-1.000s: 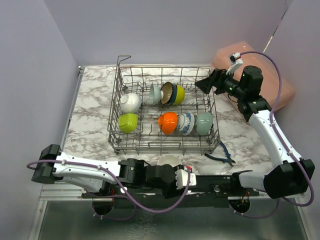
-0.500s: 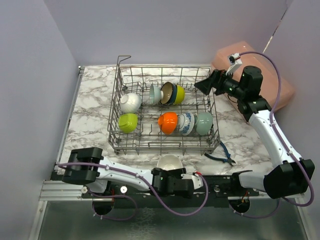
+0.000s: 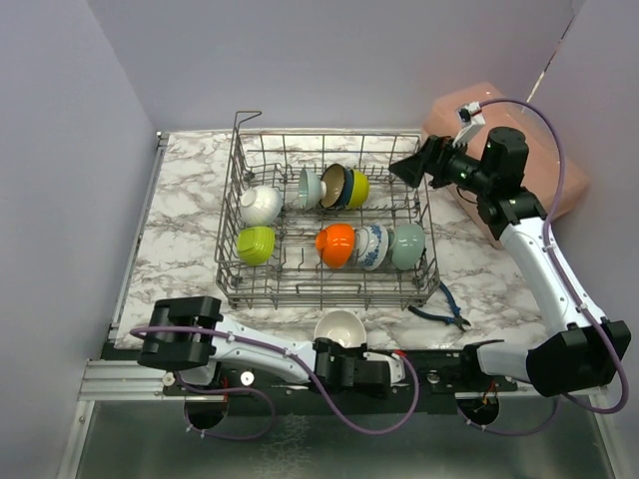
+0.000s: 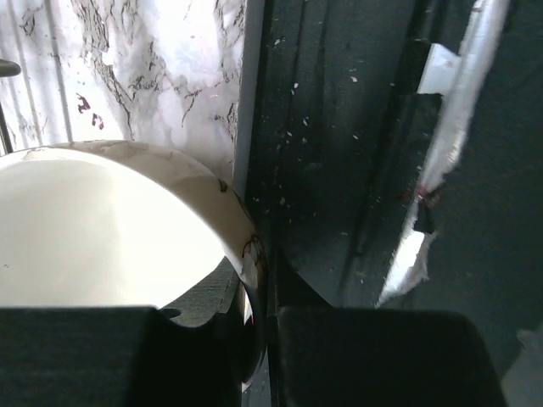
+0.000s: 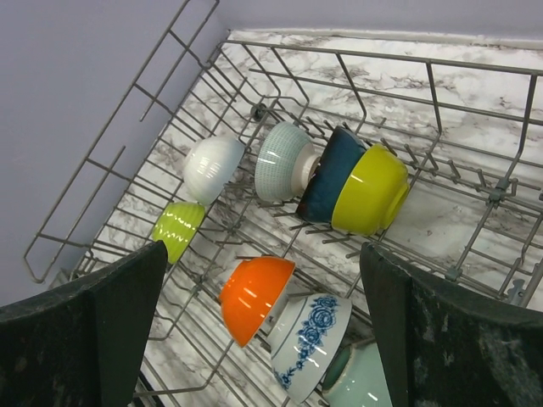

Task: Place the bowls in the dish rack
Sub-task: Pick up the bowl from the center of the board, then place the bowl in the dish rack.

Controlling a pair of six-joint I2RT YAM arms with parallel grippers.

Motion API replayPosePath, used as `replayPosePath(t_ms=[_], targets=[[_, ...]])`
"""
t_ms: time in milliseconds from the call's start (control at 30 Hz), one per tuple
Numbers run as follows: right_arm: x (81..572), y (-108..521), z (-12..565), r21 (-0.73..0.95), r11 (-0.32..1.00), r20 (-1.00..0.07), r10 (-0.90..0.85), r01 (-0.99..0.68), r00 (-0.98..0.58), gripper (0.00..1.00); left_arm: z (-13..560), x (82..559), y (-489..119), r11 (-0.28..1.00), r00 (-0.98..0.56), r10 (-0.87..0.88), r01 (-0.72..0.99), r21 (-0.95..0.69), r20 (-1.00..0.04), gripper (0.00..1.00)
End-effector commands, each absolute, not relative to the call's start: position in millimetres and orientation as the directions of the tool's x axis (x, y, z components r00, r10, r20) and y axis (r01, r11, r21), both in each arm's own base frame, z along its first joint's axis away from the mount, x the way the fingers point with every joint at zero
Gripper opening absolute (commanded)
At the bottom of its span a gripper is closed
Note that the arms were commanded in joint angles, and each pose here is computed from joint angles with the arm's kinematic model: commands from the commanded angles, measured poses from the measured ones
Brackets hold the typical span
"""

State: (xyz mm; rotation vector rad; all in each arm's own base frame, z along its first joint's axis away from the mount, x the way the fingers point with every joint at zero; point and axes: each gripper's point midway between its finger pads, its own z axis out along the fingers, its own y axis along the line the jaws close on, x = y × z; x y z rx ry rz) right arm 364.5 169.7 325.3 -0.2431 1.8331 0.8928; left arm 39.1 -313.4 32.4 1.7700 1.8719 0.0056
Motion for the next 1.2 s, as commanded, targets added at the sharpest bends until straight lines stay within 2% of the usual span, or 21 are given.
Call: replayPosePath(t_ms=[0, 100, 167, 267, 400, 500, 600, 733, 967, 1167], targets=[[359.5, 166.0, 343.7, 0.455, 0.708, -0.871, 0.229, -0.54, -0.435, 1.0, 75.9, 25.5, -331.8, 0.093, 0.077, 0.858, 0.949, 0.301, -0.507, 0.0], [356.5, 165.0, 355.9, 0.45, 0.709, -0.876, 0.234, -0.543, -0.421, 1.0, 104.5, 8.0, -343.3, 0.018, 0.119, 0.803, 0.974, 0.224, -0.584, 0.0], [353.8, 164.4, 364.3, 0.447, 0.709, -0.879, 0.236, -0.545, -0.413, 1.0, 131.7, -9.4, -353.8, -0.058, 0.151, 0.737, 0.985, 0.161, -0.659, 0.0], [348.2, 163.8, 379.5, 0.443, 0.705, -0.885, 0.247, -0.554, -0.393, 1.0, 184.3, -19.7, -370.8, -0.094, 0.16, 0.594, 0.987, 0.13, -0.788, 0.0], [339.7, 162.1, 402.2, 0.434, 0.701, -0.896, 0.267, -0.566, -0.356, 1.0, 254.9, -17.3, -387.0, -0.077, 0.145, 0.35, 0.989, 0.126, -0.925, 0.0], [332.6, 159.9, 418.6, 0.424, 0.702, -0.904, 0.283, -0.573, -0.321, 1.0, 302.4, -5.4, -393.1, -0.03, 0.118, 0.148, 0.993, 0.115, -0.982, 0.0], [326.6, 157.4, 431.8, 0.414, 0.705, -0.91, 0.298, -0.576, -0.289, 1.0, 347.4, 26.0, -392.8, 0.036, 0.062, -0.059, 0.998, 0.06, -0.996, 0.0], [317.3, 155.8, 441.7, 0.419, 0.701, -0.908, 0.319, -0.577, -0.272, 1.0, 382.8, 74.6, -380.6, 0.114, 0.008, -0.247, 0.993, -0.02, -0.969, 0.0], [309.5, 165.3, 433.1, 0.526, 0.632, -0.851, 0.376, -0.57, -0.368, 1.0, 394.0, 156.5, -357.8, 0.327, 0.059, -0.3, 0.944, -0.044, -0.952, 0.0], [311.3, 185.2, 412.5, 0.645, 0.511, -0.763, 0.393, -0.567, -0.514, 1.0, 391.9, 205.4, -332.0, 0.376, 0.078, -0.315, 0.925, -0.049, -0.946, 0.0]])
